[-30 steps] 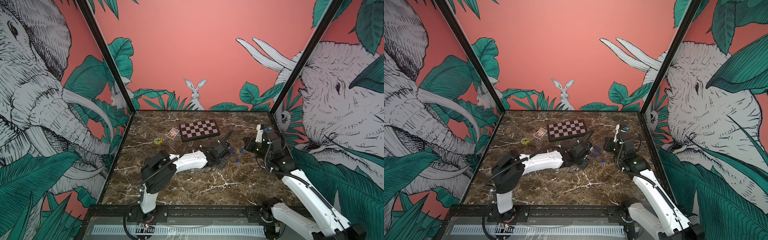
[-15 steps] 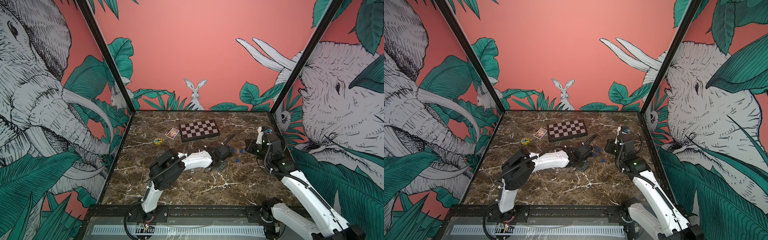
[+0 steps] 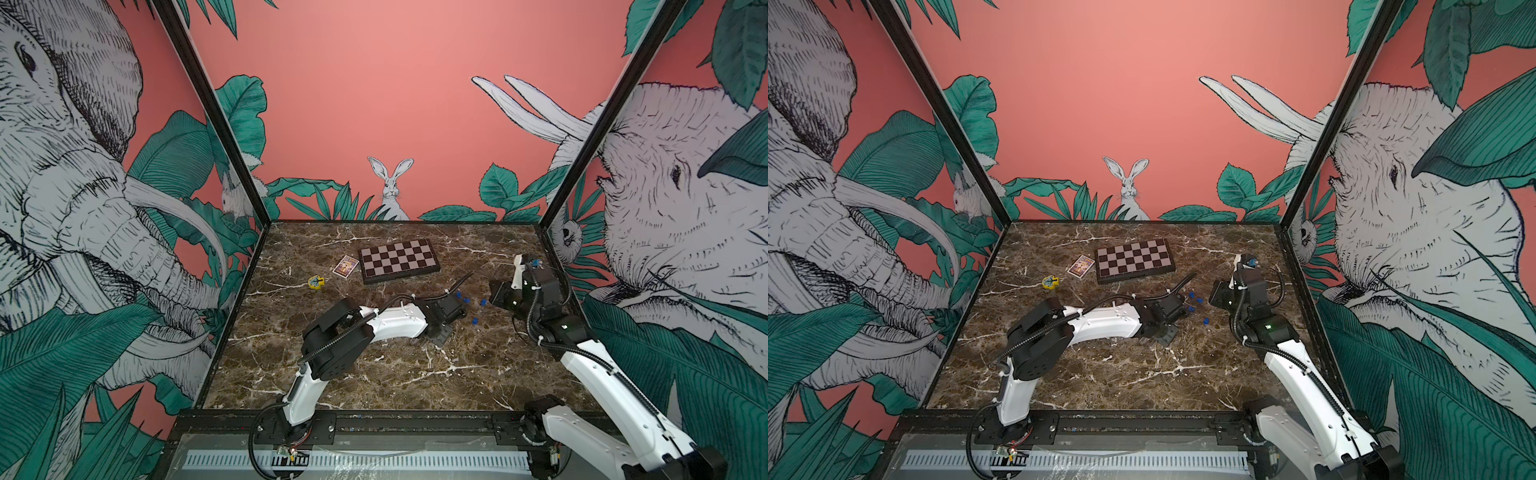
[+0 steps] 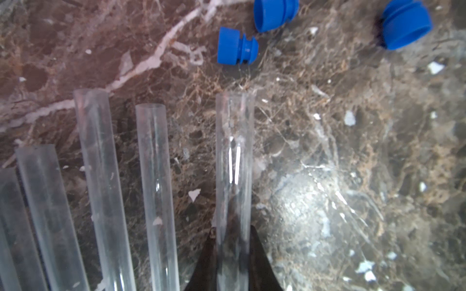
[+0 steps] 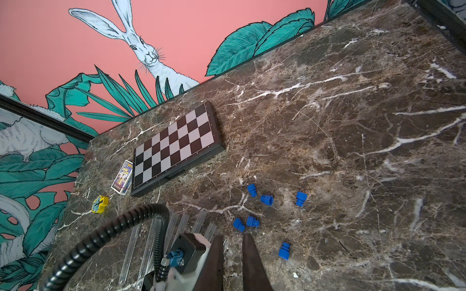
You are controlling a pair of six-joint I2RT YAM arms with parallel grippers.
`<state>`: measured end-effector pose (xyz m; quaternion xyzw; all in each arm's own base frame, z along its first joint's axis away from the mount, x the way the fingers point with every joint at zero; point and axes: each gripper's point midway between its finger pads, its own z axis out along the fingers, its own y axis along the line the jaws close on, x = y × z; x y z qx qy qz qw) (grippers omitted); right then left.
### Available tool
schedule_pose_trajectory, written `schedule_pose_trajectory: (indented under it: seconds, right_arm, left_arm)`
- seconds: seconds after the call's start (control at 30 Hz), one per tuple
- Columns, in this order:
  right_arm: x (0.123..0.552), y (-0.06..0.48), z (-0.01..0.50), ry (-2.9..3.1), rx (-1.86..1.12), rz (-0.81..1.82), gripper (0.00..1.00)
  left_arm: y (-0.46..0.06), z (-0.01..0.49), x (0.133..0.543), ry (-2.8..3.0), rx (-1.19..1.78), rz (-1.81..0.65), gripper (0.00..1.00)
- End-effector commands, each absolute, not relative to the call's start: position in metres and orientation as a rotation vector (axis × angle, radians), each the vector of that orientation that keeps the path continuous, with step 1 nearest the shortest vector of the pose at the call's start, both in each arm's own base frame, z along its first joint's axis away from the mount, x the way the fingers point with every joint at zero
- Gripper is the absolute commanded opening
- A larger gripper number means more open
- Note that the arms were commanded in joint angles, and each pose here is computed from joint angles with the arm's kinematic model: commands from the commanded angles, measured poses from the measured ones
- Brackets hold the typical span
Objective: Remove stoppers from test tubes
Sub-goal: Place the test tube at the center of the board.
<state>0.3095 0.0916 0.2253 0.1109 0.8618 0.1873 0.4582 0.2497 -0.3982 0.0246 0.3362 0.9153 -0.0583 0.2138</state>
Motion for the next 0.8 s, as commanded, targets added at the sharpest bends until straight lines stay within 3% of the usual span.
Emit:
schedule_pose_trajectory:
  seconds: [0.0,0.77]
  right_arm:
    - [0.313,0.091,0.229,2.094,0.28,0.468,0.0]
    - [0.316,0.092,0.23,2.095,0.287,0.487,0.0]
  left_arm:
    - [-0.388,0.006,0.244,2.59,0.929,-0.1,0.04]
    - [-0.381,-0.004,0.242,2.611,0.931,-0.064,0.24]
